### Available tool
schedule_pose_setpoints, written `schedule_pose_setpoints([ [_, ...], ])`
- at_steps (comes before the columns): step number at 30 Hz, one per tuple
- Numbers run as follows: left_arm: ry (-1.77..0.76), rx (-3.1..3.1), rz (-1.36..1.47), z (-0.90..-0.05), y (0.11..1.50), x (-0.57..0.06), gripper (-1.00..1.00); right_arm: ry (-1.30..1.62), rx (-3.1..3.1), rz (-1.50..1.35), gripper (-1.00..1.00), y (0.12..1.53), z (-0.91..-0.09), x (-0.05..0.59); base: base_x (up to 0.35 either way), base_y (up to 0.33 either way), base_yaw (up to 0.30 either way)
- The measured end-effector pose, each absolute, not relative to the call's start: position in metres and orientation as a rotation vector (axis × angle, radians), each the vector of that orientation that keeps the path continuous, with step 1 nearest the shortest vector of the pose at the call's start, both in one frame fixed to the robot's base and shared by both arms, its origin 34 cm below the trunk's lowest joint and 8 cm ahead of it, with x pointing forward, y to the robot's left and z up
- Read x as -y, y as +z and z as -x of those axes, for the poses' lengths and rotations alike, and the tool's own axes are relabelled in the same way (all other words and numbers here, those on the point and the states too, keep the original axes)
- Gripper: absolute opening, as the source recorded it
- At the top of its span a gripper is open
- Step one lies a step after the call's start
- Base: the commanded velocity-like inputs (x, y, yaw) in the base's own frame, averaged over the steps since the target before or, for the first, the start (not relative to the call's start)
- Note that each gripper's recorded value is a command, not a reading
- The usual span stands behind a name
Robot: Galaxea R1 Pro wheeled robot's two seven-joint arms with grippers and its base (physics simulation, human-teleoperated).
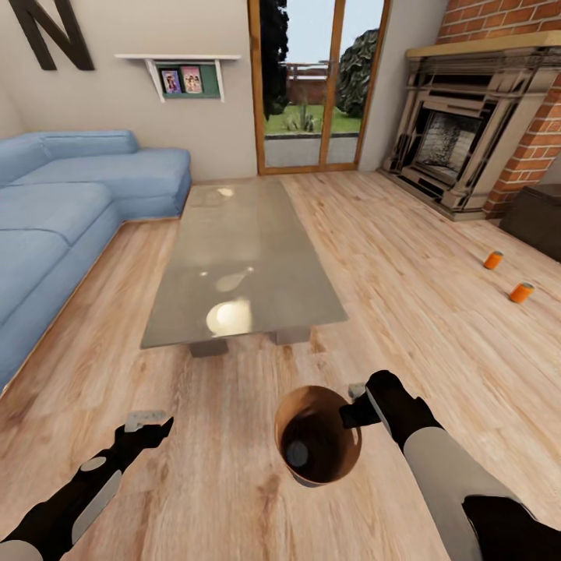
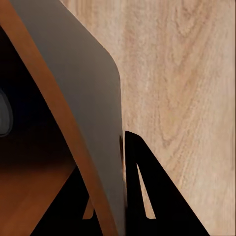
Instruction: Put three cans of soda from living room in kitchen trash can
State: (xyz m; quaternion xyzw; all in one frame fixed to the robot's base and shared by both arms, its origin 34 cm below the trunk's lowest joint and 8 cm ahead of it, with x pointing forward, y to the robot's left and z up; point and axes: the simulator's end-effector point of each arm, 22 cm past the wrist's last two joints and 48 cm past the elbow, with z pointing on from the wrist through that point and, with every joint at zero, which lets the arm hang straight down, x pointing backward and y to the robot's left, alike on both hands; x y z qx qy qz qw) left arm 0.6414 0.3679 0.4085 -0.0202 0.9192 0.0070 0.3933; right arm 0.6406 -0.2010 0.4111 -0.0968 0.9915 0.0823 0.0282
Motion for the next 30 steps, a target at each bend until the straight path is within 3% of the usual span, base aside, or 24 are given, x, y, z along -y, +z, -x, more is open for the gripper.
schedule_pose_setpoints([
  [23, 0.024, -2.325, 0.048, -0.6431, 0.4126, -0.3684, 1.00, 0.247, -3.053, 0.300, -1.00, 0.4155, -0.6425, 0.2025, 0.202, -0.279, -0.236],
  [30, 0.023, -2.324, 0.044, -0.6431, 0.4129, -0.3674, 1.00, 0.291, -3.046, 0.228, -1.00, 0.4169, -0.6448, 0.2035, 0.199, -0.280, -0.080],
])
